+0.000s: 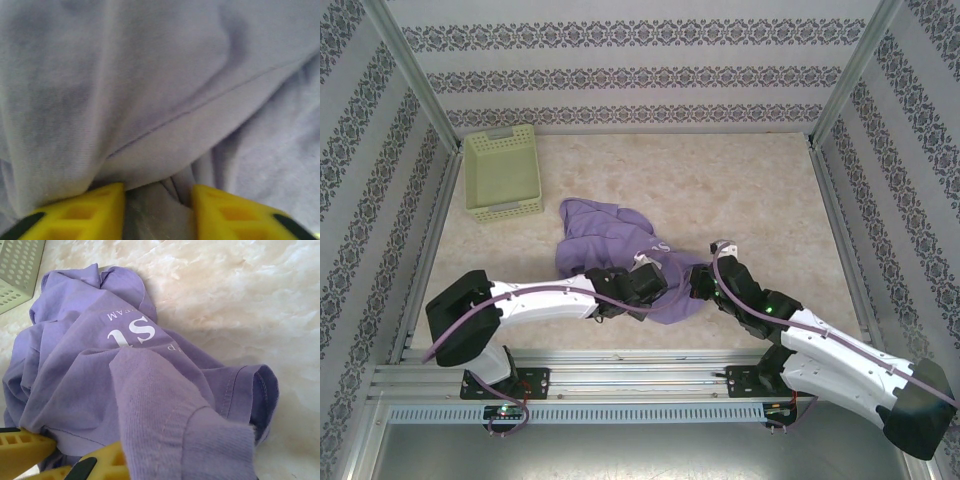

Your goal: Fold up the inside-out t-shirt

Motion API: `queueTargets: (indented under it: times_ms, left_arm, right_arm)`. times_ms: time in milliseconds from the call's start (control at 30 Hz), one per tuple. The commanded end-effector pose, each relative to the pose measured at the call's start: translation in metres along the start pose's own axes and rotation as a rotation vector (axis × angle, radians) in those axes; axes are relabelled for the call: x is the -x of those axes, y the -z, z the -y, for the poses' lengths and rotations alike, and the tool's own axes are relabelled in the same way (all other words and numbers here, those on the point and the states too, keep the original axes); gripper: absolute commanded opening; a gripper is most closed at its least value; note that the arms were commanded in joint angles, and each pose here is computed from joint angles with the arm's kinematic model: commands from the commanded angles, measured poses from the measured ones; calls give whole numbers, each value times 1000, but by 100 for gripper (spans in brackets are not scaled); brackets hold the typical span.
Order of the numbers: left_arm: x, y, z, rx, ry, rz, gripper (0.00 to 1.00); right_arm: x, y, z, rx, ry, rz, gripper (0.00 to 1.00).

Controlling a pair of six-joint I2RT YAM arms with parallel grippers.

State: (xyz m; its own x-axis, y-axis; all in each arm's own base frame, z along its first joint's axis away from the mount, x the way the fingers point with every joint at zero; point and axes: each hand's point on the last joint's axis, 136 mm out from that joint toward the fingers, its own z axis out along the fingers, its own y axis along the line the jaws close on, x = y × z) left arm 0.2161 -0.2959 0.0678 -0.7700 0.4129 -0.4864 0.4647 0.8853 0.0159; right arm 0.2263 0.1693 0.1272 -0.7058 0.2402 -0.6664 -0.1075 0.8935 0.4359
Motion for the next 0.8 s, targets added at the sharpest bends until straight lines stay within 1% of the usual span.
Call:
queueTargets:
  times_ms: [0, 33, 100, 200, 267, 367, 467, 533, 600, 667, 700, 733, 767]
  left_arm:
    - [1, 2, -7, 69, -17, -11, 25]
    - [0, 2, -7, 63, -15, -11, 19]
    - [-1, 5, -7, 48, -5, 2, 12]
    - [-6, 14, -12, 42, 8, 19, 4]
    - [-10, 24, -16, 44, 8, 54, 0]
    - [-18, 40, -27, 1, 57, 136, 0]
    - [-28, 53, -40, -56, 133, 230, 0]
    - [-34, 58, -42, -108, 164, 274, 0]
    - [-36, 61, -41, -155, 184, 306, 1]
    - [-34, 65, -38, -195, 202, 338, 1]
    - [-32, 66, -36, -214, 207, 354, 1]
    - [-30, 67, -34, -233, 210, 369, 1]
    - [-27, 68, -32, -248, 212, 384, 1]
  right_arm:
    - [-1, 0, 6, -23, 24, 21, 0]
    - [-2, 0, 8, -35, 23, 19, 0]
    - [0, 1, 17, -86, 15, 27, 0]
    - [-2, 3, 42, -211, -17, 26, 0]
    - [-3, 1, 51, -234, -44, 9, 0]
    - [-7, -4, 65, -260, -110, -26, 0]
    - [-15, -8, 81, -308, -166, -70, 0]
    - [-19, -12, 82, -309, -172, -89, 0]
    - [-22, -16, 76, -279, -157, -113, 0]
    - [-23, -17, 70, -258, -139, -124, 4]
    - [-23, -17, 70, -265, -124, -131, 8]
    - [-21, -14, 70, -279, -105, -131, 13]
    - [-19, -10, 71, -300, -84, -130, 20]
